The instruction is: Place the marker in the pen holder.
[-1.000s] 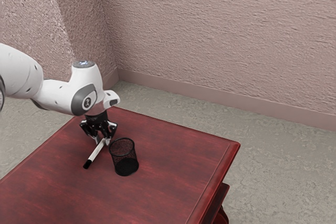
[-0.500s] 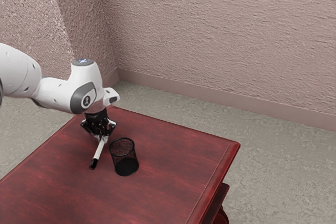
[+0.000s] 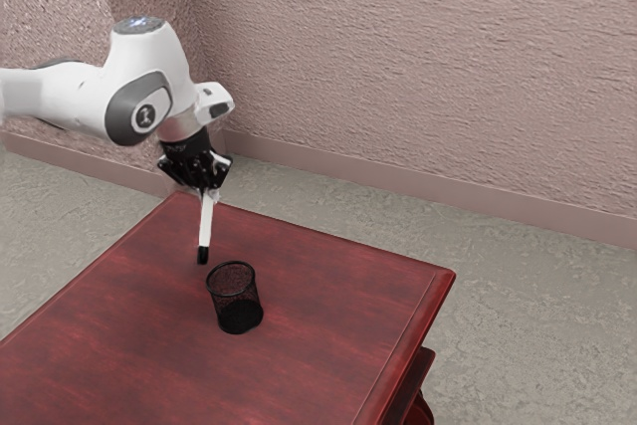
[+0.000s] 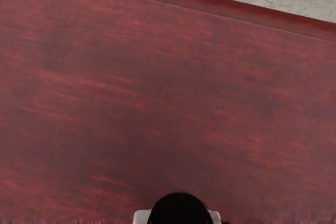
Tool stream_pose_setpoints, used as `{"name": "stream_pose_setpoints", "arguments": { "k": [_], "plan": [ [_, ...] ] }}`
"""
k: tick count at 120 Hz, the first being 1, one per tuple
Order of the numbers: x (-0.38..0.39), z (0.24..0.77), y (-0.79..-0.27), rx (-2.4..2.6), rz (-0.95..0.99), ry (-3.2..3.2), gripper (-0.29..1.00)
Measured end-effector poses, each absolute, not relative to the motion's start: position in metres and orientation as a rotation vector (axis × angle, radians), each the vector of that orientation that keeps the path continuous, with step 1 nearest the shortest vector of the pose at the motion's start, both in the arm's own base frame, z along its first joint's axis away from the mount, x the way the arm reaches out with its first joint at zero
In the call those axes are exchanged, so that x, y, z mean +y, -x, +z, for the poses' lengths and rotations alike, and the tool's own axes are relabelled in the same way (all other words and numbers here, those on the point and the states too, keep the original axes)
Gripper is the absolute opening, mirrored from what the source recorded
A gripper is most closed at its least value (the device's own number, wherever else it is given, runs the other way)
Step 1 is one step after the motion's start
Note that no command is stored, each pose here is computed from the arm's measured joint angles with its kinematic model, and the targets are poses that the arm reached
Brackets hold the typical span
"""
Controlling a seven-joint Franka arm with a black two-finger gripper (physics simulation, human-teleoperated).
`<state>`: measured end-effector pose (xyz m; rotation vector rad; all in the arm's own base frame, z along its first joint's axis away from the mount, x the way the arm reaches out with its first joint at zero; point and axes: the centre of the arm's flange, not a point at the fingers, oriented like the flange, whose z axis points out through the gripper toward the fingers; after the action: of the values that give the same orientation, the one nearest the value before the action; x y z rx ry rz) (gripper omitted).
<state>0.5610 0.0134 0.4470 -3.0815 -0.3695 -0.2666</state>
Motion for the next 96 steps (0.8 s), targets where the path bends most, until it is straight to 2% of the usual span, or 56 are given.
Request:
{"name": "stream_pose_setpoints", "arguments": {
  "k": [36,61,96],
  "plan": [
    [-0.038,0.431,-0.573,-0.251,-0.187,3.098,-0.07],
    [-0.005,0.405,-0.581,-0.343,-0.111,3.082,-0.07],
    [-0.022,0.388,-0.574,-0.299,-0.054,3.086,-0.06]
  ]
}}
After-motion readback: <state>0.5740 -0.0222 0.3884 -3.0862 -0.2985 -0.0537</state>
